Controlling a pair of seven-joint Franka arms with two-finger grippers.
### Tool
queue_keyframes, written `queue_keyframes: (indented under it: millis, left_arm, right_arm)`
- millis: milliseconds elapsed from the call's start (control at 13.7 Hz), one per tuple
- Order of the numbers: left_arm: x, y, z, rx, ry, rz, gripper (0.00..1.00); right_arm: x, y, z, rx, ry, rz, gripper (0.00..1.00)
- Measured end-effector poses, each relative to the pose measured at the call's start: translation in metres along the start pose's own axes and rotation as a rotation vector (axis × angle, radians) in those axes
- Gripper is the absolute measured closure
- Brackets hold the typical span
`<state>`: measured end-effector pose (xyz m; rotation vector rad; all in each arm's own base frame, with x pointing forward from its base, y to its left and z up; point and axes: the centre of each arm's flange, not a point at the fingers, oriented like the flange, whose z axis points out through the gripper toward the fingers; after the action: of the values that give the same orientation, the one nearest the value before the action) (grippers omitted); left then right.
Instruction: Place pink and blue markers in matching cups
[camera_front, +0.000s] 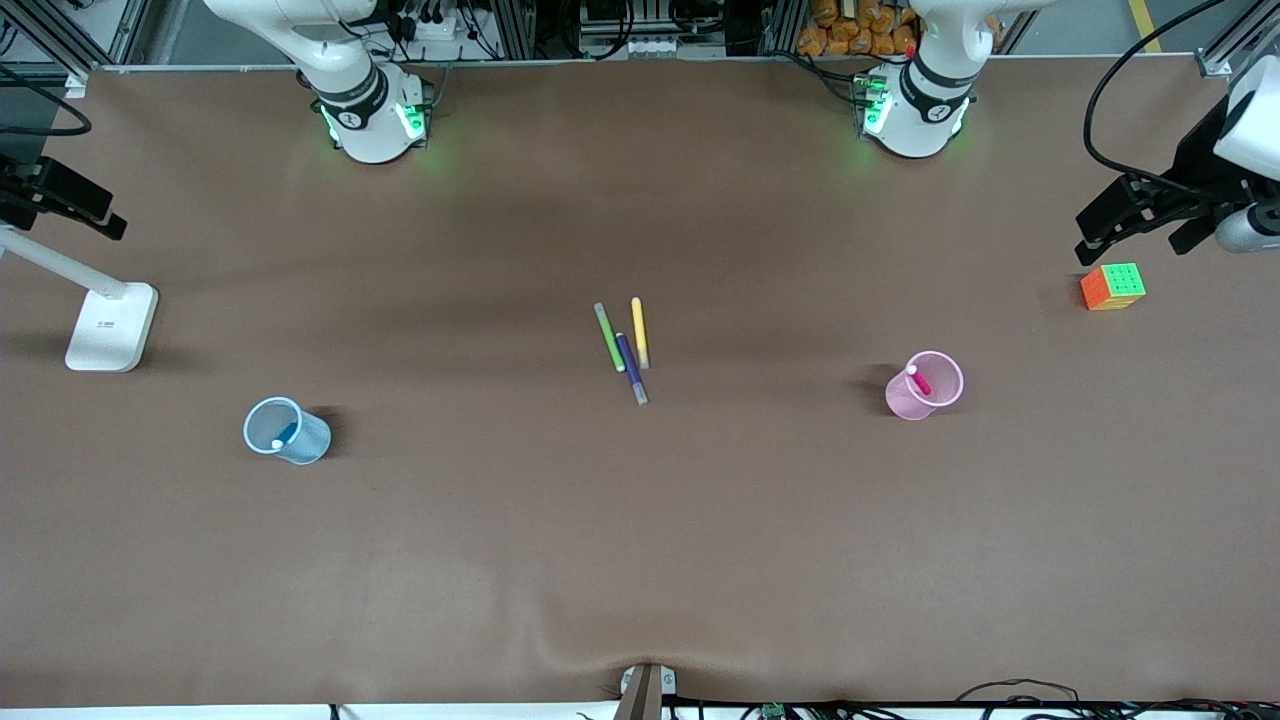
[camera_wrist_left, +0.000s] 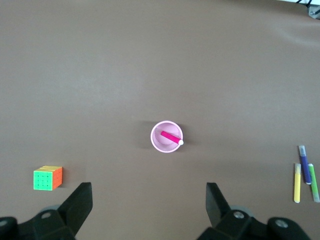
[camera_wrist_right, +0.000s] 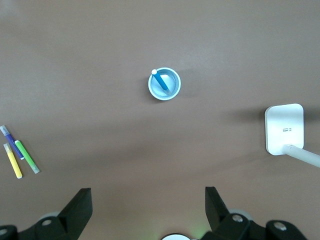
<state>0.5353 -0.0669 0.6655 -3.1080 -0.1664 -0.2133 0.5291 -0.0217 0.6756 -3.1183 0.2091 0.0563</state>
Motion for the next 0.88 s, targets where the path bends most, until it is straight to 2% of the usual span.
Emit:
queue_keyframes:
  millis: [219,511,877]
  left_arm:
    - [-0.0001,-0.0013,0.0002,-0.001,-0.003,-0.001,0.0]
    - [-0.0016,0.0035,0.0008,-0.001,-0.009,0.008,0.0]
    - [-0.0016,0.0039,-0.0008,-0.002,-0.006,0.009,0.0]
  right_arm:
    - [0.0004,0.0038,-0.0001,0.001,0.001,-0.002,0.0]
    - [0.0006,0.0057,-0.0001,0.001,0.001,-0.133,0.0]
    - [0.0006,0.006,-0.0002,0.001,0.001,-0.154,0.0]
